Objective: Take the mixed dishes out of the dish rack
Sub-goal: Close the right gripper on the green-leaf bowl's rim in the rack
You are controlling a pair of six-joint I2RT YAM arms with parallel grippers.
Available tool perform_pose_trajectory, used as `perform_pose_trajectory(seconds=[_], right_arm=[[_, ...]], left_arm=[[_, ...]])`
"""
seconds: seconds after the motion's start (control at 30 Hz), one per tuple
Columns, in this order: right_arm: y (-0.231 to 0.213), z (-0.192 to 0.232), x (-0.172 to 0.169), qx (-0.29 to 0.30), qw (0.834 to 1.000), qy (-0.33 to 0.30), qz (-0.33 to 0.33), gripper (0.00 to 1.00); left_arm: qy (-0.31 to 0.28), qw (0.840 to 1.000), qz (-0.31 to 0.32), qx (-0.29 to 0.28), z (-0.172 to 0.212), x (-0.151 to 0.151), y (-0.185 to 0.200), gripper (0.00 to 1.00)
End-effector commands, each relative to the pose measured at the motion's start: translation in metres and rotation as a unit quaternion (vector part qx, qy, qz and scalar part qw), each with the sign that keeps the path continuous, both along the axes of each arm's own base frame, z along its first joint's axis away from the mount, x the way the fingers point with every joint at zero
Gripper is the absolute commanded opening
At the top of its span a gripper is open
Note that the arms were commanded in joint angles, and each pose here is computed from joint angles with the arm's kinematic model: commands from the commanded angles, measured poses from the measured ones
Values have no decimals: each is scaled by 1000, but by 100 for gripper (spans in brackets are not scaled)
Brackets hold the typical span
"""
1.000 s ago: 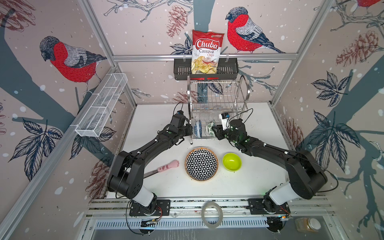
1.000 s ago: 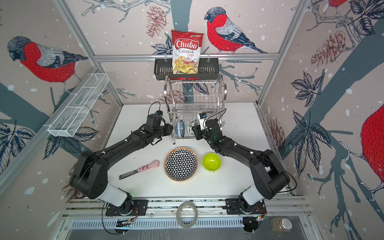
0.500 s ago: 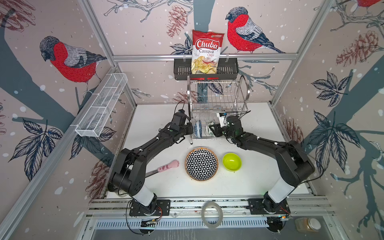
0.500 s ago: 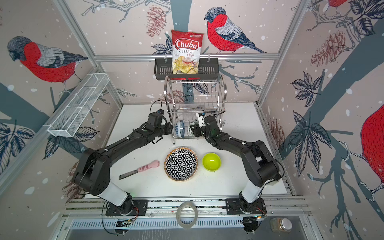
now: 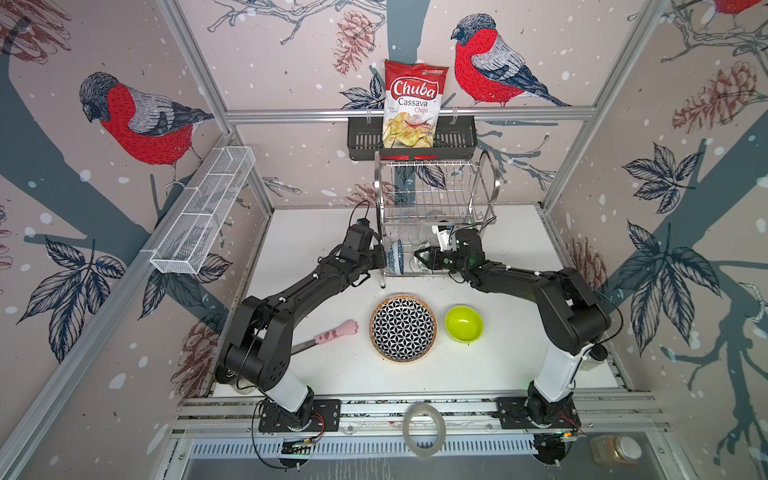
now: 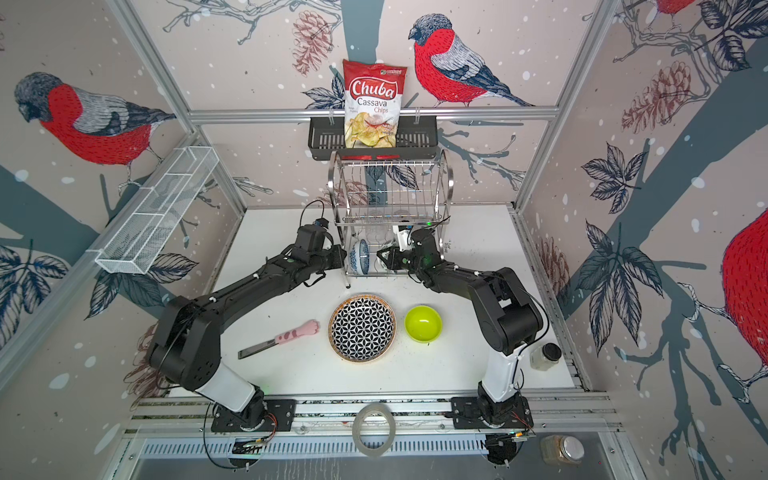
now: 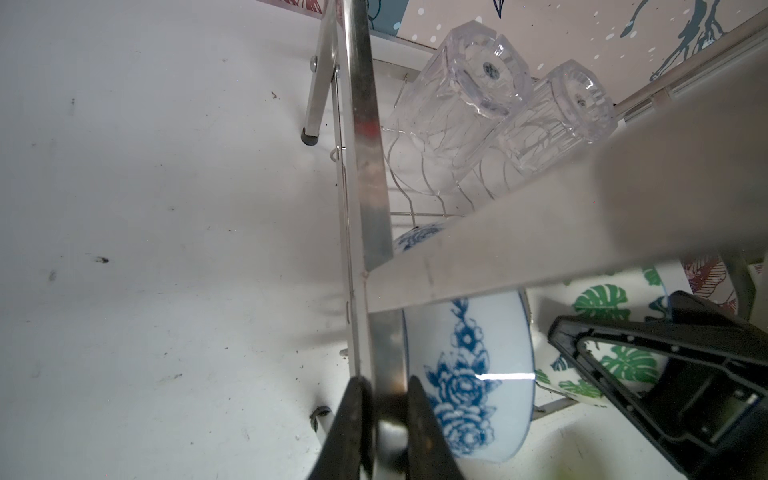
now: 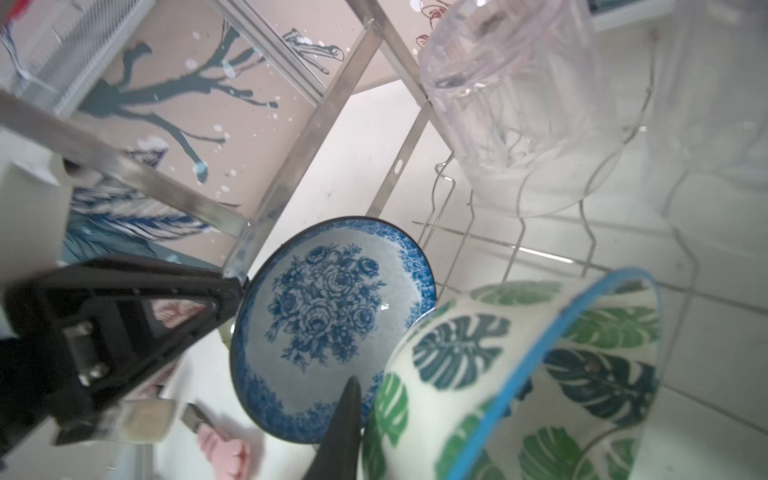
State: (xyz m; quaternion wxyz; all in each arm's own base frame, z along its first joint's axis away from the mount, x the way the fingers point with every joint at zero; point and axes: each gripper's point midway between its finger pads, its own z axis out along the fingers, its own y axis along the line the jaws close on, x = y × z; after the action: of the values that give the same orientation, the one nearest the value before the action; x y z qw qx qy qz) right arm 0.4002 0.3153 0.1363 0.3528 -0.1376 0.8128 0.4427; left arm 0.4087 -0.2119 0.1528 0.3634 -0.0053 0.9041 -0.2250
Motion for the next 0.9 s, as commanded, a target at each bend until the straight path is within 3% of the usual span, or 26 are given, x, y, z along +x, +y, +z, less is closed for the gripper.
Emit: perform_pose_trajectory(seconds=[0.0, 0.5, 0.87], right_arm=[[-1, -1, 0, 21, 1000, 16, -4, 14], [-5, 50, -15, 126, 992, 3, 24, 7], [-18, 101, -48, 148, 988, -40, 25, 5]], left_arm=[[14, 1000, -6, 0, -6, -3, -1, 13], [16, 1000, 1, 3, -7, -6, 3, 13], [14, 1000, 6, -4, -3, -18, 8, 12]])
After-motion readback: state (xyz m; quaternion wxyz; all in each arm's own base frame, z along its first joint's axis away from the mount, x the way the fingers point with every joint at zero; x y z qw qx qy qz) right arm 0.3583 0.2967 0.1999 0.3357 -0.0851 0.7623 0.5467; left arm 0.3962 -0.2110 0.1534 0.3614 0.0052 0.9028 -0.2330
